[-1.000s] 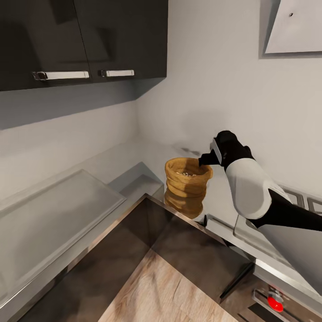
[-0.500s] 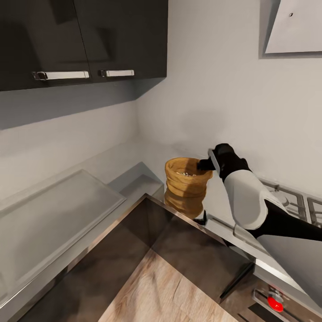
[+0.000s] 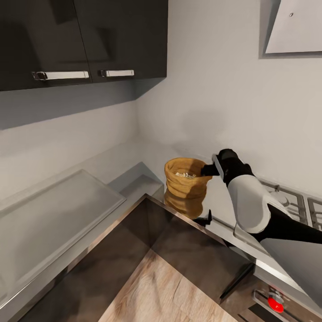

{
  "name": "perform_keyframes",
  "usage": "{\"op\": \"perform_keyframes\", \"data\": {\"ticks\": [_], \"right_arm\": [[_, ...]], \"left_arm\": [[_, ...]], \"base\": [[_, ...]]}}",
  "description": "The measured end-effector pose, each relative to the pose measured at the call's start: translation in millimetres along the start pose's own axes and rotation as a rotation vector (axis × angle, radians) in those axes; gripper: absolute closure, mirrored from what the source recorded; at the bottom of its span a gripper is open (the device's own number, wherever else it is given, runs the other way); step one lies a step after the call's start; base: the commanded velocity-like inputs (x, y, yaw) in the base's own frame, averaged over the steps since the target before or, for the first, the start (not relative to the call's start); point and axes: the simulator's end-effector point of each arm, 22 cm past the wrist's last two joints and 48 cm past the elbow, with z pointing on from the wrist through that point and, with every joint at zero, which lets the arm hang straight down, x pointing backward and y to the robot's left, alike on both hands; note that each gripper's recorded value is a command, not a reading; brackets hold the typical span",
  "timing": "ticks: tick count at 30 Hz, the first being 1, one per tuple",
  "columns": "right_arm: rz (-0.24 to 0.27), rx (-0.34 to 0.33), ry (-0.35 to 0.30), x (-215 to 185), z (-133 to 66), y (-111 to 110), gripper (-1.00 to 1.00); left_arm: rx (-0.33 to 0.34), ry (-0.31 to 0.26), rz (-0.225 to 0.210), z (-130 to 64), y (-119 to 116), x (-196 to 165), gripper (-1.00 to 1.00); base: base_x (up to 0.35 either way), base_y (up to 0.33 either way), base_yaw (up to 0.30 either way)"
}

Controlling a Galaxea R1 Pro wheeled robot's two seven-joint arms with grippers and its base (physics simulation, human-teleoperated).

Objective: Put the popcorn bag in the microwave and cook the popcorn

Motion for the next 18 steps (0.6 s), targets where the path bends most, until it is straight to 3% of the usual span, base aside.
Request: {"op": "perform_keyframes", "data": {"ticks": [11,12,18], "right_arm": [[-0.005,-0.018,0.023,10,4.0,10,-1.0],[-0.006,-0.02,0.027,13,5.2,11,1.0],[0.004,-0.036,0.038,19,7.7,15,1.0]], "left_arm": [[0.0,0.001,0.0,0.0,0,0,-1.0],[0.0,0.0,0.0,0.0,0,0,-1.0],[0.0,0.001,0.0,0.0,0,0,-1.0]], "base": [[0.0,0.0,0.0],[0.0,0.0,0.0],[0.0,0.0,0.0]]}}
